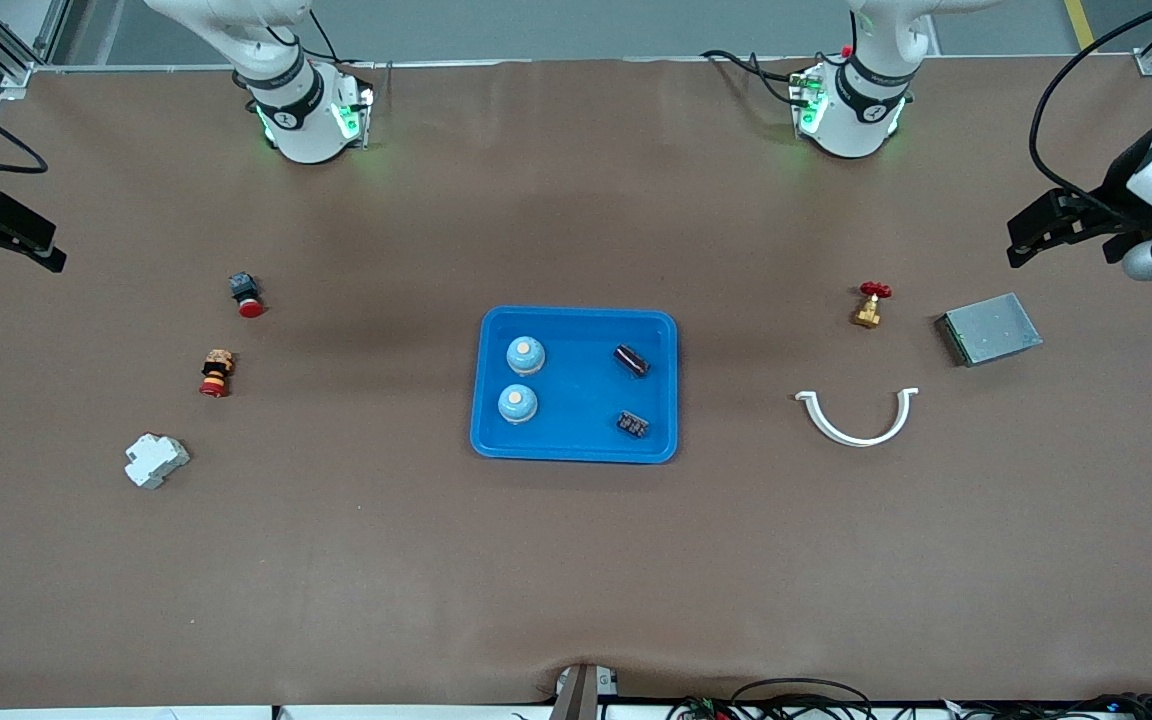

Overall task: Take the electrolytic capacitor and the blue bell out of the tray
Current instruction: 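Move the left gripper from rest toward the blue tray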

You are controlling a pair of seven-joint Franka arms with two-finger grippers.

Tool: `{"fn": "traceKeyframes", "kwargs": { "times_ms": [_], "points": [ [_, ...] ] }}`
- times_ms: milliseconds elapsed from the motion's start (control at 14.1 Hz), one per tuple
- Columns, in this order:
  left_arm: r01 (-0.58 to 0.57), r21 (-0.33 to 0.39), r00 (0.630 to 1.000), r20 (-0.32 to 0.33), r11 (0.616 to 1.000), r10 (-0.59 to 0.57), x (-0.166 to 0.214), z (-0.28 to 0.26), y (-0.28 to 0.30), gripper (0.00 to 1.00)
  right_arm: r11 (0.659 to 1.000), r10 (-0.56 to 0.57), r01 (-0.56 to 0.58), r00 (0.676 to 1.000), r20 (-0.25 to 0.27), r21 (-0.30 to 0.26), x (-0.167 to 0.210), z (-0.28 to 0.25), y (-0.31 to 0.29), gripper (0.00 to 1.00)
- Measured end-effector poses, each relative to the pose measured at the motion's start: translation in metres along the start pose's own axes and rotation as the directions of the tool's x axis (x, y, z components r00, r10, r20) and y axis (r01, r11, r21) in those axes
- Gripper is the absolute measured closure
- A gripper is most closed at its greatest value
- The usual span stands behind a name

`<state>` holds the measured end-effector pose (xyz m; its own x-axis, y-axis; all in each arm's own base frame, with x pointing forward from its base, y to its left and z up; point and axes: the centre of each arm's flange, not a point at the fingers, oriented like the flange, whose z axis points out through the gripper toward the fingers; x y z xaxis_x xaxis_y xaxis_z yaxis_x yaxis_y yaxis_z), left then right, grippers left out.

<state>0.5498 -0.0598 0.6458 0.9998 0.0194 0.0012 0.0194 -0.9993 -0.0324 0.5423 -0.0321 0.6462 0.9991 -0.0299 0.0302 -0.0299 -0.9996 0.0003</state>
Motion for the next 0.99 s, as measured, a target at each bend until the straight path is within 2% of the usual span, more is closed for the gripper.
{"fn": "traceKeyframes", "kwargs": {
  "times_ms": [709,993],
  "points": [
    [-0.004,0.000,1.000,0.009,1.000,0.004,0.002,0.004,0.002,0.00,1.000,0.000,0.000,1.000,0.000,0.000,0.000,0.000,0.000,0.00],
    [-0.023,-0.001,0.996,0.086,1.000,0.023,0.020,0.045,0.012,0.00,1.000,-0.001,0.001,1.000,0.000,0.000,0.000,0.000,0.000,0.00]
  ]
}}
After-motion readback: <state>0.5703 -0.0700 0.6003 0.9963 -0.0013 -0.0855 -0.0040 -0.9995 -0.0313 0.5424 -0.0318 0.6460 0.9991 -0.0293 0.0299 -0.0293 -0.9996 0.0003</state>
